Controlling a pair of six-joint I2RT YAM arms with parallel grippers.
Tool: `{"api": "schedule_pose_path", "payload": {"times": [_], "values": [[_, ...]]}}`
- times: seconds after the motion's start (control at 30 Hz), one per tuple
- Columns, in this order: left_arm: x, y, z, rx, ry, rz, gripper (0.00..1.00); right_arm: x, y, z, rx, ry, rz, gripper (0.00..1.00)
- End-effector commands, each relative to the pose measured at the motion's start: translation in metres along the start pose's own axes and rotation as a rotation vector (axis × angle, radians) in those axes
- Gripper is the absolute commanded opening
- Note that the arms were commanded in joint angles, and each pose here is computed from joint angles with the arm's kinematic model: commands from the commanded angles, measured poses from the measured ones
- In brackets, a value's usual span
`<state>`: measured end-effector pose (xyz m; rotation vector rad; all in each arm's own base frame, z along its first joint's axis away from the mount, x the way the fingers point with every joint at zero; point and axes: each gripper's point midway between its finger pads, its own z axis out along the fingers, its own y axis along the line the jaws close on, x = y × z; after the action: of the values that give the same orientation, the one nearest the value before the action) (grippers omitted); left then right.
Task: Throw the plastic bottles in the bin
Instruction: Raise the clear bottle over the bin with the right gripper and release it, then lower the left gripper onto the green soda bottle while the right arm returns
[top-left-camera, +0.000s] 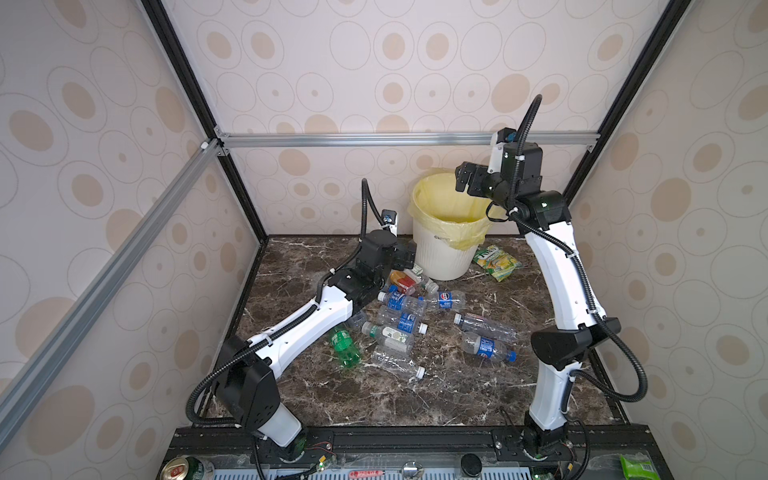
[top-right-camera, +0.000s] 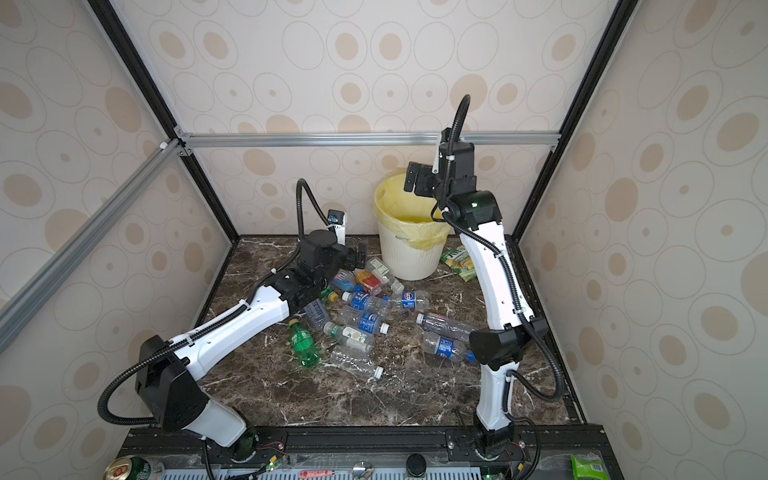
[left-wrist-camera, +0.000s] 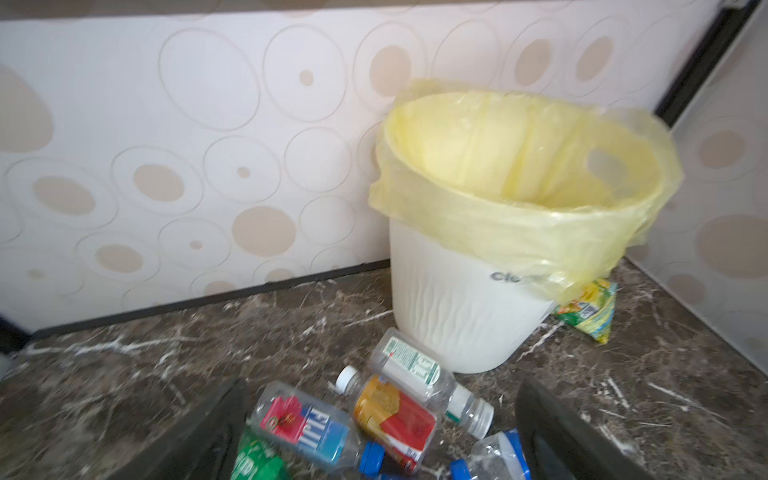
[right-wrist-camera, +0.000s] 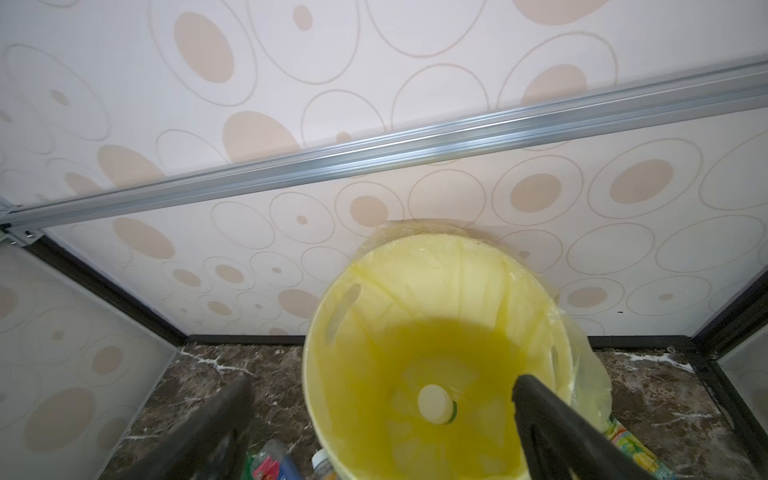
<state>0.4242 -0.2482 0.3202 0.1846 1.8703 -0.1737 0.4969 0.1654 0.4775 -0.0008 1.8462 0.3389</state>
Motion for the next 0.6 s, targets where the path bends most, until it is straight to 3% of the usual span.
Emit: {"api": "schedule_pose_path", "payload": {"times": [0.0, 0.17, 0.57], "values": [[0.018, 0.028, -0.007, -0.151, 0.108, -0.023, 0.99, 0.039, 0.027, -0.006, -0.042, 0.111, -0.080, 1.00], [0.060, 0.051, -0.017, -0.213, 0.220, 0.000, 0.99, 0.083, 0.052, -0.022, -0.073, 0.174, -0.128, 1.00], [0.158, 0.092, -0.075, -0.266, 0.468, -0.337, 0.99, 0.177, 0.071, -0.066, -0.104, 0.305, -0.199, 1.00]]}}
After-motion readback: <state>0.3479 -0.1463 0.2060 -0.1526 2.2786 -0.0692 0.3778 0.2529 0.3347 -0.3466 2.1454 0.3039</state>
